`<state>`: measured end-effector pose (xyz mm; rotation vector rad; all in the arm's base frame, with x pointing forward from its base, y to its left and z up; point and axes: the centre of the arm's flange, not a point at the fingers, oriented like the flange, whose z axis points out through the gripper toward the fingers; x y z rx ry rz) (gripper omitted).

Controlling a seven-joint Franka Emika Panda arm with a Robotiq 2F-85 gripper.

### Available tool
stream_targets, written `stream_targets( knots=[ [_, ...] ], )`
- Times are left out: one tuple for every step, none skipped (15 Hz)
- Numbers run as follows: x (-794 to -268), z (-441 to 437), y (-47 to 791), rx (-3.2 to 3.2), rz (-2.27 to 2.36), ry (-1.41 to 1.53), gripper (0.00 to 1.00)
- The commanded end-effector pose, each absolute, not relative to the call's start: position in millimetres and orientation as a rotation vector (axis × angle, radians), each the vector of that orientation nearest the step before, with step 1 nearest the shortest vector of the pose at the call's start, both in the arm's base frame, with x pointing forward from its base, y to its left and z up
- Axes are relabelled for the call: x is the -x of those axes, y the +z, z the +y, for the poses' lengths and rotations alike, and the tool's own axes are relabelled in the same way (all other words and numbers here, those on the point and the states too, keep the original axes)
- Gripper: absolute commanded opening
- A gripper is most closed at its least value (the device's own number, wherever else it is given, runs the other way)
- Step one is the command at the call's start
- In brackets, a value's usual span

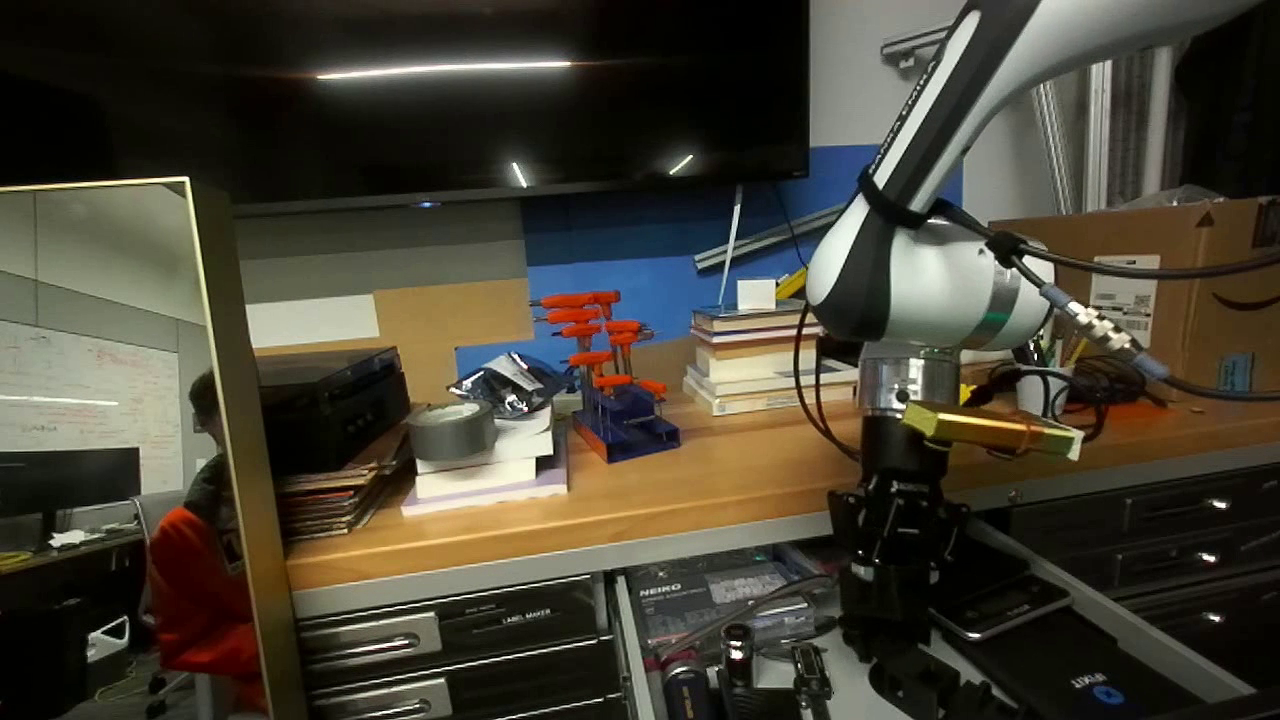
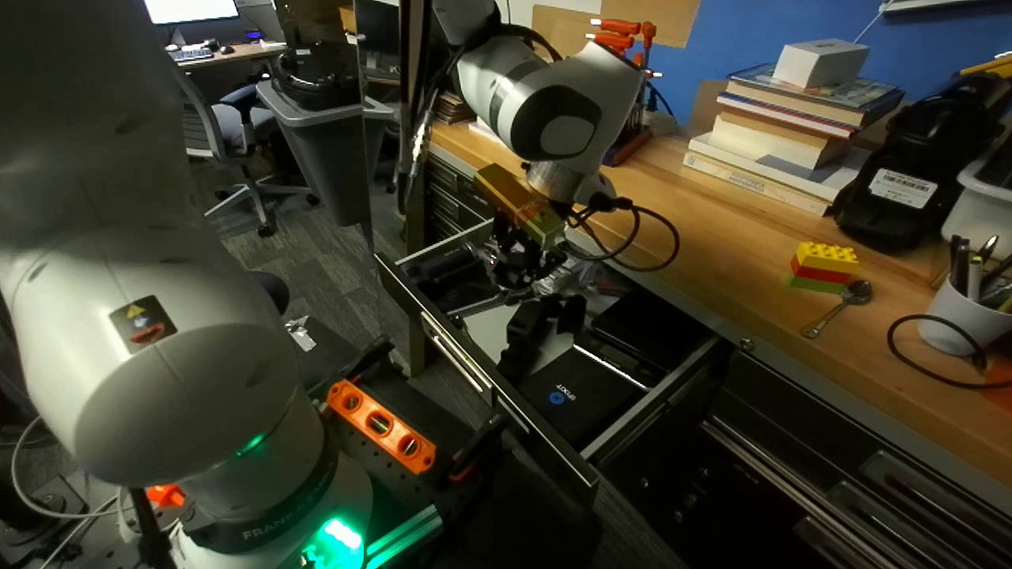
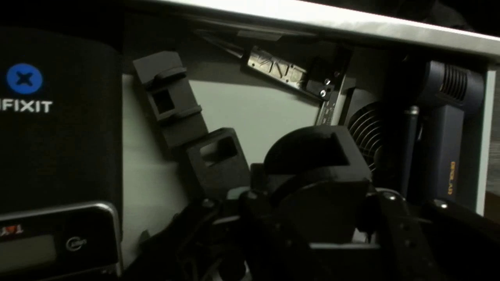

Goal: Place the three black objects inside the open drawer and push the drawer closed

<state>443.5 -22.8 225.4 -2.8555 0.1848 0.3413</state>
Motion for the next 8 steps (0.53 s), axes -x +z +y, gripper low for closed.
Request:
stream_targets(
  knots=[
    [-423.5, -9.8, 235.1, 2.767, 0.121, 0.349, 0.25],
    [-421.2, -6.9, 232.4, 2.761, 0.121, 0.343, 0.25],
    [-419.4, -4.1, 228.3, 2.763, 0.122, 0.323, 0.25],
    [-418.1, -1.7, 221.4, 2.78, 0.133, 0.29, 0.25],
    [-417.1, -0.4, 215.9, 2.784, 0.15, 0.277, 0.25],
    [-415.7, 1.5, 208.1, 2.79, 0.166, 0.262, 0.25],
    [-413.8, 3.9, 202.9, 2.792, 0.18, 0.248, 0.25],
    [-410.5, 7.6, 196.1, 2.805, 0.204, 0.227, 0.25]
  ],
)
